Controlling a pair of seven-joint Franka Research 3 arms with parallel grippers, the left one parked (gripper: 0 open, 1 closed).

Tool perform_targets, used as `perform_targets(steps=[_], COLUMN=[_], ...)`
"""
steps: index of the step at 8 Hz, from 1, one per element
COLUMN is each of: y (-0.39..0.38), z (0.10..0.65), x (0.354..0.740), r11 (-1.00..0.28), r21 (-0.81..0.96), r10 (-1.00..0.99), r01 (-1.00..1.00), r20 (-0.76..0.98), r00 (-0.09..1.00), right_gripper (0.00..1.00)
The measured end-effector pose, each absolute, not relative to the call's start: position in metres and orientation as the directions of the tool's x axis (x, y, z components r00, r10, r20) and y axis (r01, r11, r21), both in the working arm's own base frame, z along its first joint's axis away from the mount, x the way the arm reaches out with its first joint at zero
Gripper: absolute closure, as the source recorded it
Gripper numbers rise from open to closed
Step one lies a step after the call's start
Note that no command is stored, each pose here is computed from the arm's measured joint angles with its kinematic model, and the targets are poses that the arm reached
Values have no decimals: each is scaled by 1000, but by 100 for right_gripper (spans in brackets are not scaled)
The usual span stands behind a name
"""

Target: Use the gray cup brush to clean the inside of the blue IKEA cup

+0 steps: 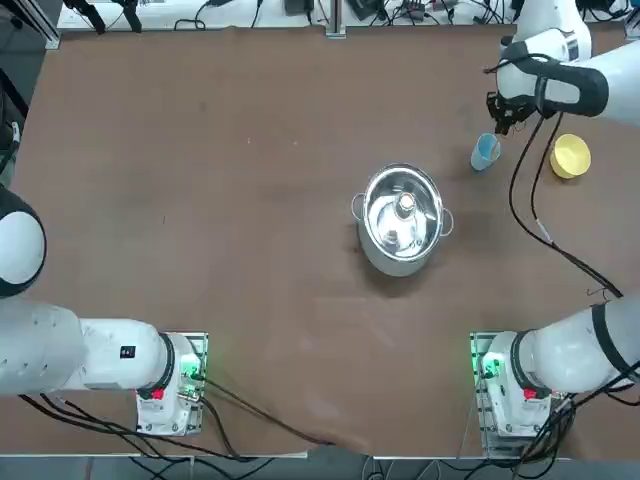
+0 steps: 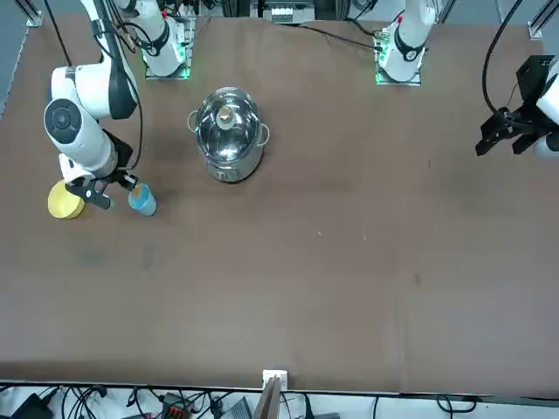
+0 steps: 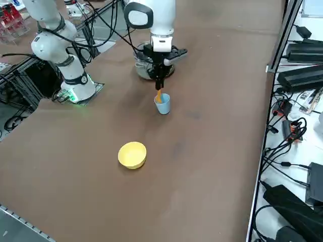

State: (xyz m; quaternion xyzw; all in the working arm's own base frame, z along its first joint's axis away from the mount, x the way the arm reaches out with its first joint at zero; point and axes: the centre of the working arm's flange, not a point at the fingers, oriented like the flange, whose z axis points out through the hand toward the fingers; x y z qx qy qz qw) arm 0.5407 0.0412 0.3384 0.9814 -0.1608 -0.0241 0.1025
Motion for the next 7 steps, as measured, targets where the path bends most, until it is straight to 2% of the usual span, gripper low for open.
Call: perform_targets(steps=[7], y=[49], z=[334], x=[557], r11=[-924], r21=[200], r10=[-330], r01=[-325], r20=[9], r00=[944], right_gripper=[97])
